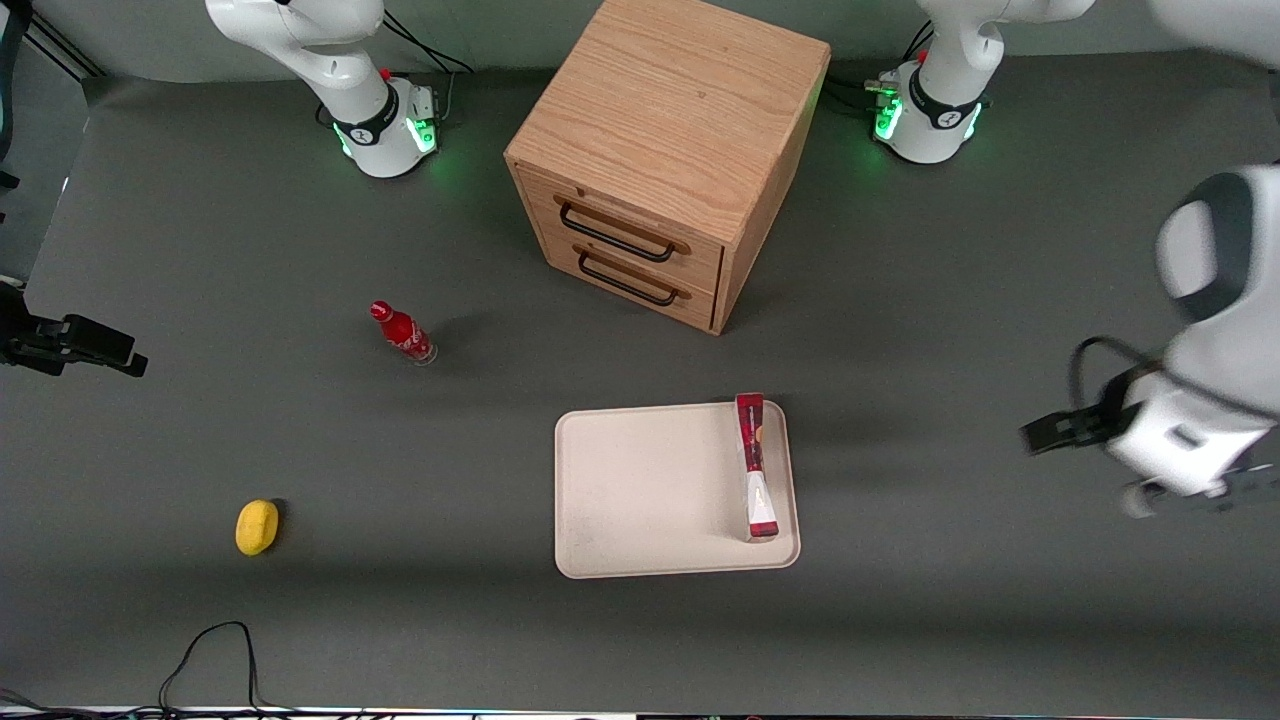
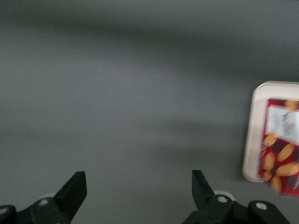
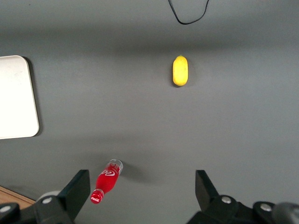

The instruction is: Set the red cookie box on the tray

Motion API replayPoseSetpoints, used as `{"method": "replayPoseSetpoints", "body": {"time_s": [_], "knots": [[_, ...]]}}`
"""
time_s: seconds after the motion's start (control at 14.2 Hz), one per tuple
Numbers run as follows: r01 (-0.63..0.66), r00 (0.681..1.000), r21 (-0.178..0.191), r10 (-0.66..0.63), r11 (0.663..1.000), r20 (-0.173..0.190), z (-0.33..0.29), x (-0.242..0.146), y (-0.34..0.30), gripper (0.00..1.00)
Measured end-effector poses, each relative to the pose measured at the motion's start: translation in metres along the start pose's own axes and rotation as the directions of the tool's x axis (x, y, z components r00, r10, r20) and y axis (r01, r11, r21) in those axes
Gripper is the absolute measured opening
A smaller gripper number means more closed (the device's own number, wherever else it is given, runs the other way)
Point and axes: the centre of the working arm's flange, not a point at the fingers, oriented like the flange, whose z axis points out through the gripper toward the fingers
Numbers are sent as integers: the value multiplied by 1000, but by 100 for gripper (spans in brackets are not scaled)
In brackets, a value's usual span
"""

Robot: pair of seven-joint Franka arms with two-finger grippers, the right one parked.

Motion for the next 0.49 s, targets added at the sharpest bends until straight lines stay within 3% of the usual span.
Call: {"method": "replayPoseSetpoints", "body": {"time_s": [0.21,0.49], "knots": [[38,999,-34,-38,999,13,-18,-31,-63,100],[59,998,-83,-58,995,18,-33,-70,-85,100]]}}
